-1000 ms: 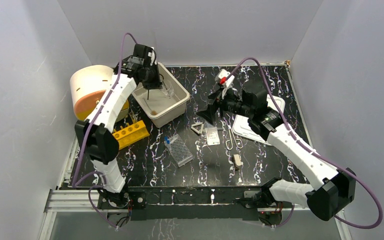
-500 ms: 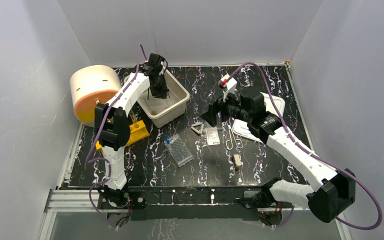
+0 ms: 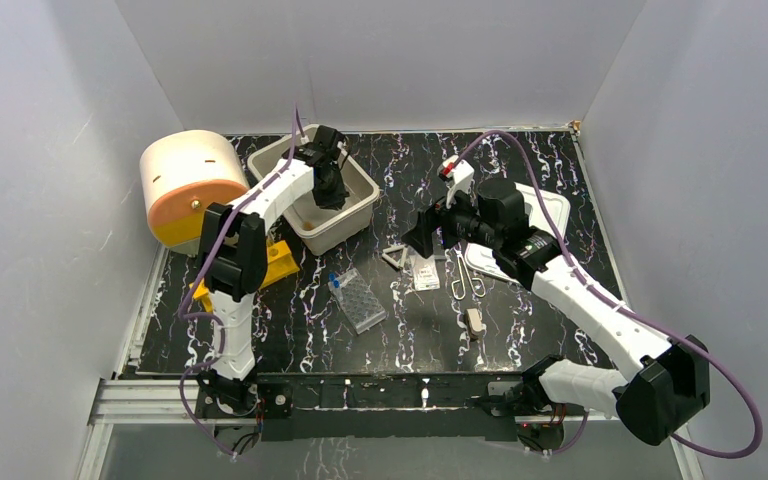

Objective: Organize the chemistry lab equipment

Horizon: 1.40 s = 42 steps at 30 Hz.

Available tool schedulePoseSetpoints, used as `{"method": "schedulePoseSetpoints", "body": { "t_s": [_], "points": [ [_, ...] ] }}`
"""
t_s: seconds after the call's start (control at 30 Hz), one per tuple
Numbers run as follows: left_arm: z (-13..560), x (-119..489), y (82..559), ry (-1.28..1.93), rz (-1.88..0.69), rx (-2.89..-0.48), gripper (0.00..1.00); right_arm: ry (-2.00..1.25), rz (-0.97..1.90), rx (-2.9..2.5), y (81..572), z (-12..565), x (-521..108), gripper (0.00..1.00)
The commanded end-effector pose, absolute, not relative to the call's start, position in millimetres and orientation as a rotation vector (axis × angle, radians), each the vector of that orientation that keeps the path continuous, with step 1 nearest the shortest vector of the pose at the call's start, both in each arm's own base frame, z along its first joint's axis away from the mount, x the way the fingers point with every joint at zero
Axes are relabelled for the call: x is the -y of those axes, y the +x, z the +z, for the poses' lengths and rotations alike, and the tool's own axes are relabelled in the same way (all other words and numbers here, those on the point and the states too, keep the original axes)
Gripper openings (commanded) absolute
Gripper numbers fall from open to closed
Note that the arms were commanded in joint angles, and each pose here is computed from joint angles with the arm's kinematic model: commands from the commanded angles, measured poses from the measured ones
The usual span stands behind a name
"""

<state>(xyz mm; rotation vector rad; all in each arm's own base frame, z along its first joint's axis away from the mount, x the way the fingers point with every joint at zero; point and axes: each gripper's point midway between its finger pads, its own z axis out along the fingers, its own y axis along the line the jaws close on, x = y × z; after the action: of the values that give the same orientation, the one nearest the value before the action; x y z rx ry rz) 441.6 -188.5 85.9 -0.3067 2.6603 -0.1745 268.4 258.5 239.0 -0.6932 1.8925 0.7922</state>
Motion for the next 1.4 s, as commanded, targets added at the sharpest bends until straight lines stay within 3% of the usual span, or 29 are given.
{"method": "schedulePoseSetpoints", "body": {
  "t_s": [0.0, 0.1, 0.23, 0.63, 0.8, 1.07, 1.37],
  "points": [
    [84, 182, 459, -0.309, -0.131, -2.6, 0.0, -0.64, 0.79, -1.834, 274, 258, -257, 0.99],
    [79, 181, 462, -0.29, -0.11, -2.604, 0.0, -0.605, 0.778, -1.857, 276, 256, -254, 0.99],
    [76, 182, 468, -0.263, -0.102, -2.598, 0.08, -0.545, 0.751, -1.915, 278, 249, -248, 0.99],
    [147, 186, 469, -0.285, -0.188, -2.506, 0.55, -0.406, 0.716, -1.997, 282, 246, -237, 0.98],
    [188, 196, 457, -0.263, -0.319, -2.463, 0.6, -0.284, 0.624, -2.14, 288, 224, -224, 0.95],
    [248, 205, 419, -0.205, -0.529, -2.385, 0.72, -0.063, 0.304, -2.481, 279, 141, -178, 0.87],
    [287, 194, 377, -0.096, -0.598, -2.307, 0.97, -0.544, 0.352, -2.526, 279, 103, -200, 0.84]
  ]
}}
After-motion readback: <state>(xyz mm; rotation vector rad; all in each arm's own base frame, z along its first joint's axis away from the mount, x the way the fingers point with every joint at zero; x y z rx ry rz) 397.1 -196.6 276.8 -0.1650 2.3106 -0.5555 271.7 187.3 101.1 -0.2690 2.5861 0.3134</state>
